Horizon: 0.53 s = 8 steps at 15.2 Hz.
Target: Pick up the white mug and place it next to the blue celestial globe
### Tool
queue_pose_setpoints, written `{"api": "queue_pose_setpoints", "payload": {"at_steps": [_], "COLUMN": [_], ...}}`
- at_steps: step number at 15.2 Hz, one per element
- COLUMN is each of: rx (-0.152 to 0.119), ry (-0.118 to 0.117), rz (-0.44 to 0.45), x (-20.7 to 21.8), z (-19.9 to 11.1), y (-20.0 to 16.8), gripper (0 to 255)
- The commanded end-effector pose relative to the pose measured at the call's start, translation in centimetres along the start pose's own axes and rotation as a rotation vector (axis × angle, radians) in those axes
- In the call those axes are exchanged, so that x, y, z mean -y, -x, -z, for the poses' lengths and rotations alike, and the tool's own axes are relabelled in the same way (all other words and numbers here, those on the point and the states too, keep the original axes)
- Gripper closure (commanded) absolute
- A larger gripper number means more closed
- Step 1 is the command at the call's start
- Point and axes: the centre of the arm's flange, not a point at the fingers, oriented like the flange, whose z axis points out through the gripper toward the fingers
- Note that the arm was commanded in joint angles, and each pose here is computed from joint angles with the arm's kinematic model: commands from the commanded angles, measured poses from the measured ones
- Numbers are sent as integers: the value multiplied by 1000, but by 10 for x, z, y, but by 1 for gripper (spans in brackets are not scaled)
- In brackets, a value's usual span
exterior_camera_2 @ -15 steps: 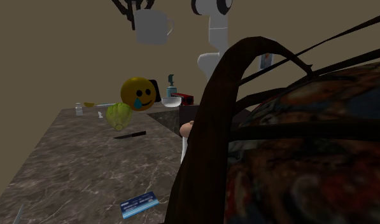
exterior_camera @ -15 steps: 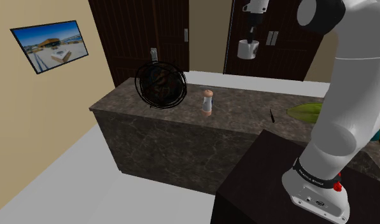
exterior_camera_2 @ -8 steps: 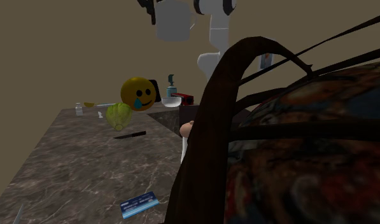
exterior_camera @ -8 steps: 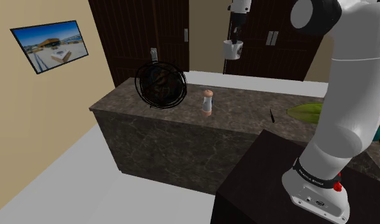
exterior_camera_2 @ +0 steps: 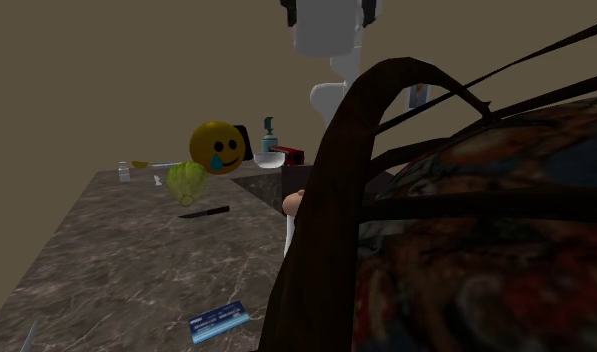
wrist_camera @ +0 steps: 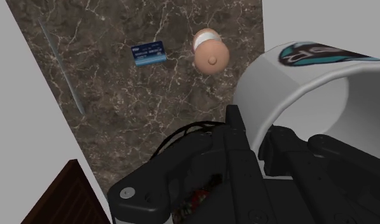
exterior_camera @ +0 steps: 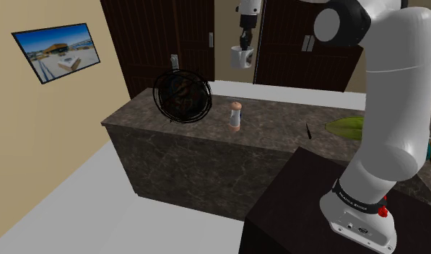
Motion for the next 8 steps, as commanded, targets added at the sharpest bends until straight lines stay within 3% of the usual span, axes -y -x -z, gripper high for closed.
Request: {"api": "queue_pose_setpoints", "payload": {"at_steps": [1,8], "rx": [0,0], "ry": [0,0], "rz": [-1,-1], "x": [15,68], "z": [-2,-6], "y": [-21,-96], "gripper": [255,255]}}
